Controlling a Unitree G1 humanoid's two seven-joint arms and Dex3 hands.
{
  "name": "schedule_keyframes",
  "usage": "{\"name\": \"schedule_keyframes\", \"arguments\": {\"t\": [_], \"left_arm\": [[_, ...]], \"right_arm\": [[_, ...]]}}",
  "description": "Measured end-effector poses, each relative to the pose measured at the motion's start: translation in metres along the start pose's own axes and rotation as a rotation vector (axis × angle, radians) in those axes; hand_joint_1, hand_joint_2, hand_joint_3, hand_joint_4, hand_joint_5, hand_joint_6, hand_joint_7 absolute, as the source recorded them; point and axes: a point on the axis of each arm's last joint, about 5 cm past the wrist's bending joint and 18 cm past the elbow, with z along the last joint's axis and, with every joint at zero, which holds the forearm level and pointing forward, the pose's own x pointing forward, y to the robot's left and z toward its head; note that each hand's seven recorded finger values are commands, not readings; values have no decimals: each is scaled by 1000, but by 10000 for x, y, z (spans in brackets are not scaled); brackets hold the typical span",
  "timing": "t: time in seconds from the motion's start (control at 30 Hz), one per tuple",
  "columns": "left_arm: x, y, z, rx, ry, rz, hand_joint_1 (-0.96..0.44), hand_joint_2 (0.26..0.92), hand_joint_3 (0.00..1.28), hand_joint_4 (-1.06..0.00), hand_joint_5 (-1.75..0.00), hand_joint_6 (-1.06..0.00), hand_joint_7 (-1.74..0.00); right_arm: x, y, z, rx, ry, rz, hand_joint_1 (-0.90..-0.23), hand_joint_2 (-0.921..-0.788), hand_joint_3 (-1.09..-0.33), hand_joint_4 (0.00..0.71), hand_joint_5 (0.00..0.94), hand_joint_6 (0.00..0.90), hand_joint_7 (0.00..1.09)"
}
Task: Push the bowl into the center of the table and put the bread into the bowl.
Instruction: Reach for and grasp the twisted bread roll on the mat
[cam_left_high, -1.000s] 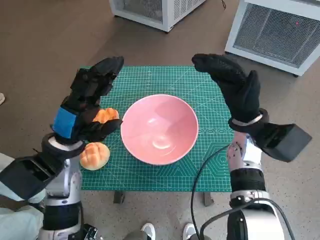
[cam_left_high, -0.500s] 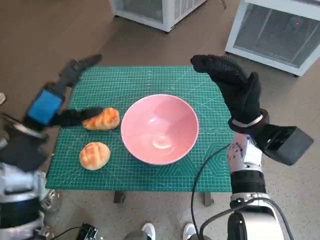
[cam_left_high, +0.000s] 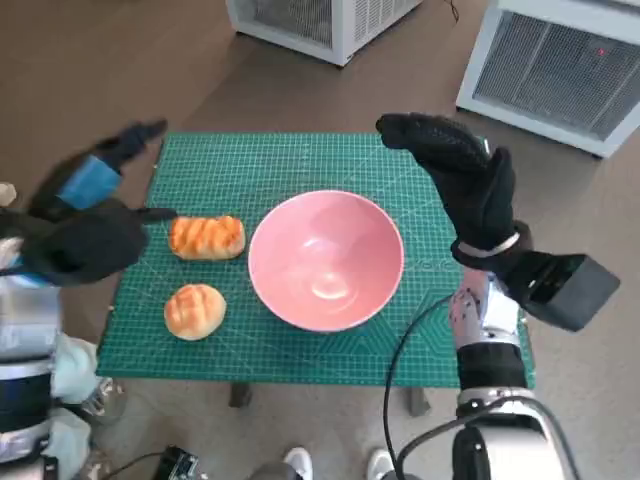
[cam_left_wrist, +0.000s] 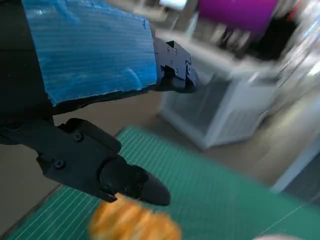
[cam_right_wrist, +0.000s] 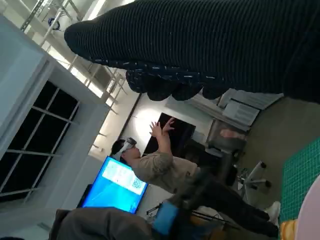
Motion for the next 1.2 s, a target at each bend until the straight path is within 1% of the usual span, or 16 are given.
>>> {"name": "schedule_keyframes", "arguments": {"t": [0.1,0.17,0.33,0.43,0.67,0.97,1.2], "left_arm": [[11,-29,-4,3,11,-17,-239,752,1,-218,0,-329,-86],[28,-33,4,4,12,-26,-188,746,1,-206,-1,-328,-75],[201,-93,-7,31,75,-111,-150,738,0,-193,0,-330,-58],[255,-171,-33,38,104,-153,-152,735,0,-191,0,-336,-52],[361,-424,-50,69,141,-255,-161,732,0,-188,0,-350,-40],[479,-565,-29,77,183,-266,-139,735,3,-194,-2,-361,-30],[525,-665,-24,95,187,-270,-127,743,6,-205,-5,-370,-26]], "right_arm": [[-1,2,-3,1,1,0,-684,-921,-780,181,18,-1,603],[-5,-2,-2,1,2,-1,-691,-921,-779,177,16,-1,603],[-9,-8,-3,5,7,-1,-700,-921,-778,170,12,-1,607],[-10,-6,-8,11,8,1,-701,-921,-778,167,10,-1,611],[-14,-14,-9,17,14,2,-701,-921,-778,164,8,-1,613],[-16,-16,-12,24,18,2,-702,-921,-778,164,8,-1,612],[-23,-21,-8,24,18,0,-705,-921,-779,163,7,-1,611]]}}
